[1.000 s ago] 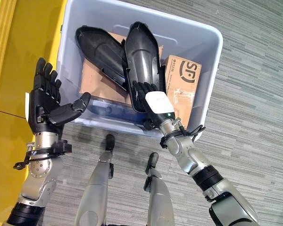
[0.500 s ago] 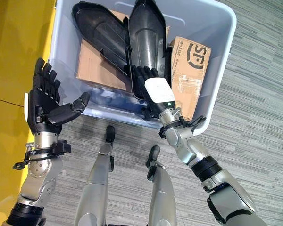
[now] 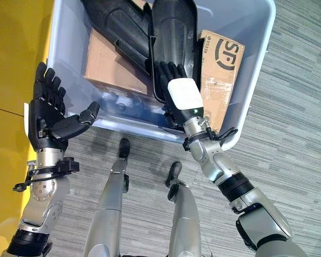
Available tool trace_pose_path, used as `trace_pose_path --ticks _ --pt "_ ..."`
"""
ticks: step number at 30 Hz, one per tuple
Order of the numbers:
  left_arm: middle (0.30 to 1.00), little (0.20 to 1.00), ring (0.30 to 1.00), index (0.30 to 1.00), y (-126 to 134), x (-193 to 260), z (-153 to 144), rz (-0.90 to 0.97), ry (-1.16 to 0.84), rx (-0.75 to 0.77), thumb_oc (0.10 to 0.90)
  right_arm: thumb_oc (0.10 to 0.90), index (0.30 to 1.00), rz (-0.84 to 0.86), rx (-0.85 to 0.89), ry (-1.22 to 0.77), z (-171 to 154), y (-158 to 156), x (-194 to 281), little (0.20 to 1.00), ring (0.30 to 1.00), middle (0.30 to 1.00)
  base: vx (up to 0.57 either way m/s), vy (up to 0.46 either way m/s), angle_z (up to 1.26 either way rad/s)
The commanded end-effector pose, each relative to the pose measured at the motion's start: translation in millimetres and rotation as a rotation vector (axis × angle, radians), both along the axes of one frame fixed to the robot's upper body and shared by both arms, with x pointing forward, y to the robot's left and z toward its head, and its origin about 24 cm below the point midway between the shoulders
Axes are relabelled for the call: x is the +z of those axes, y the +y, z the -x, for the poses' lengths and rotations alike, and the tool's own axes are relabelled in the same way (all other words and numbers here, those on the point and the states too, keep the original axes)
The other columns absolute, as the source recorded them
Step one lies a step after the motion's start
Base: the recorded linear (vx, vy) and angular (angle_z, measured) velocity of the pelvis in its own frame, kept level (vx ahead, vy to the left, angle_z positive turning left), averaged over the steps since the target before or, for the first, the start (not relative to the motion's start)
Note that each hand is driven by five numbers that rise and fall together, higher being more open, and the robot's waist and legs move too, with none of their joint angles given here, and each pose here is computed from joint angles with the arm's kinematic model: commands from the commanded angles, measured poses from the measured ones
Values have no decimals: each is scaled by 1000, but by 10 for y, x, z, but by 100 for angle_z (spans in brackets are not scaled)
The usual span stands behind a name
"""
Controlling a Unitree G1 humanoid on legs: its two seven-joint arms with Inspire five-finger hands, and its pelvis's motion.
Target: Move parts from the plastic box to the shelf.
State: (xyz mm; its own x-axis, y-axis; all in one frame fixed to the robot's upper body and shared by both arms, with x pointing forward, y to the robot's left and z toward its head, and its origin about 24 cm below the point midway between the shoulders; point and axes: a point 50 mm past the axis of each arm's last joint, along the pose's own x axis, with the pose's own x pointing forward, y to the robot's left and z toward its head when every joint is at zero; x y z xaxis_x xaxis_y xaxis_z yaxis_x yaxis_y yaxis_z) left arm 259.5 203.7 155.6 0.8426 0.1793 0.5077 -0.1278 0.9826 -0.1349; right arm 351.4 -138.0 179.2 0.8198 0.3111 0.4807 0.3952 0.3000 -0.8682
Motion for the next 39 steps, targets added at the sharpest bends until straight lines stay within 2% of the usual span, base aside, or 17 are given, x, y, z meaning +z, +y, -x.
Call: trace_pose_path --ticks 1,10,19,30,39 --pt "1000 1000 1000 1000 -64 489 248 12 -317 -33 900 400 300 1 -56 -176 -45 -146 413 300 300 300 0 0 0" --pt "1000 1000 1000 1000 -72 495 237 13 -320 -28 900 400 300 -46 -38 -133 -1 -129 251 300 300 300 0 0 0" --pt "1000 1000 1000 1000 -86 481 225 -10 -305 -20 900 400 300 -138 23 -151 252 -134 136 300 300 300 4 -1 0" --pt "1000 1000 1000 1000 -54 471 206 -57 -286 -22 900 400 300 -165 33 -299 541 -315 325 300 300 300 47 -3 -2" --pt "1000 1000 1000 1000 15 330 163 -123 -194 -49 900 400 300 -104 107 -376 750 -360 561 300 300 300 120 -22 -6"
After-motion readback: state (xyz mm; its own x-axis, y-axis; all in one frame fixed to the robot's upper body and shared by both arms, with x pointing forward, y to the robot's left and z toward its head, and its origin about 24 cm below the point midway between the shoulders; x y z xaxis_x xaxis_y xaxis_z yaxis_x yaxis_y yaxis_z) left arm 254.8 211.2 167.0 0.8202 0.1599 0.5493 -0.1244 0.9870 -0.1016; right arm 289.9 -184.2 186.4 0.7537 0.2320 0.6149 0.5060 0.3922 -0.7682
